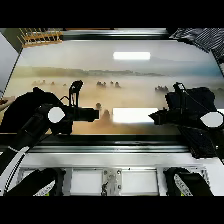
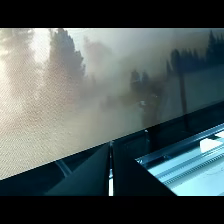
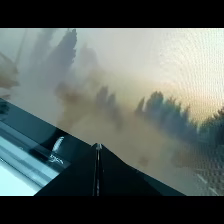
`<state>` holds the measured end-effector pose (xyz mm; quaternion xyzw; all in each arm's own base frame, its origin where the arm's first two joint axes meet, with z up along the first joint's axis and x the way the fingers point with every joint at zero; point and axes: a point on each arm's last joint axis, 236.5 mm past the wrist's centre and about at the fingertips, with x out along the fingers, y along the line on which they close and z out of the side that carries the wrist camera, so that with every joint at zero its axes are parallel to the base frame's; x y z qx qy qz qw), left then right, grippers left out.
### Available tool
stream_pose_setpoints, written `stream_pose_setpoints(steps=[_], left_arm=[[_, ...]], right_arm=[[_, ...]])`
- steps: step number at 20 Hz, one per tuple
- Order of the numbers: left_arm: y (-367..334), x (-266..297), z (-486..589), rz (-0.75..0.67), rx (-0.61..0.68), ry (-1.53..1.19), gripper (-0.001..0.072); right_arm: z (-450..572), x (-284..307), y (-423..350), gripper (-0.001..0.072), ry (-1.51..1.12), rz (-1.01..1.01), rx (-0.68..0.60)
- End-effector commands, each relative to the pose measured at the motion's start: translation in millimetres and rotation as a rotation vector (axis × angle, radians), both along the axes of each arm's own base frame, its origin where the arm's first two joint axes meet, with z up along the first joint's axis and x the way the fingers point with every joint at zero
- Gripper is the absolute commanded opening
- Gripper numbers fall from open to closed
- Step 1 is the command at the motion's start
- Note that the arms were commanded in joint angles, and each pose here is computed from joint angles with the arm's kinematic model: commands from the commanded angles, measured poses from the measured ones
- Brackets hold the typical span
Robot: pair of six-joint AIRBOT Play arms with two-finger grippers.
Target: Fold the clothes and pants, and hang the long-sleeved shirts on hangers.
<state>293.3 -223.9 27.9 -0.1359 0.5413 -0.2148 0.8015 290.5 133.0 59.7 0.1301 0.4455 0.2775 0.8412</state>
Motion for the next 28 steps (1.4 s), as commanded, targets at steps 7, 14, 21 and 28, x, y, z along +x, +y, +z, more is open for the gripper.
stream_pose_setpoints(steps=[7,14,21,28], left_arm=[[0.1,0.6,-11.9,0.001,0.015,0.028,0.0004],[18.0,28.1,-31.3,-0.011,0.124,0.0,0.019],[237.0,101.6,1.6,0.357,0.484,-0.079,0.07],[296.2,83.6,-94.8,0.59,0.317,0.273,0.0701]], right_arm=[[-1.2,-0.1,0.9,0.0013,0.007,0.0,0.005],[-1.3,-0.1,0.9,0.0013,0.007,0.0,0.005],[-1.3,-0.1,0.9,0.0013,0.007,0.0,0.005],[-1.3,-0.1,0.9,0.0014,0.007,0.0,0.005]])
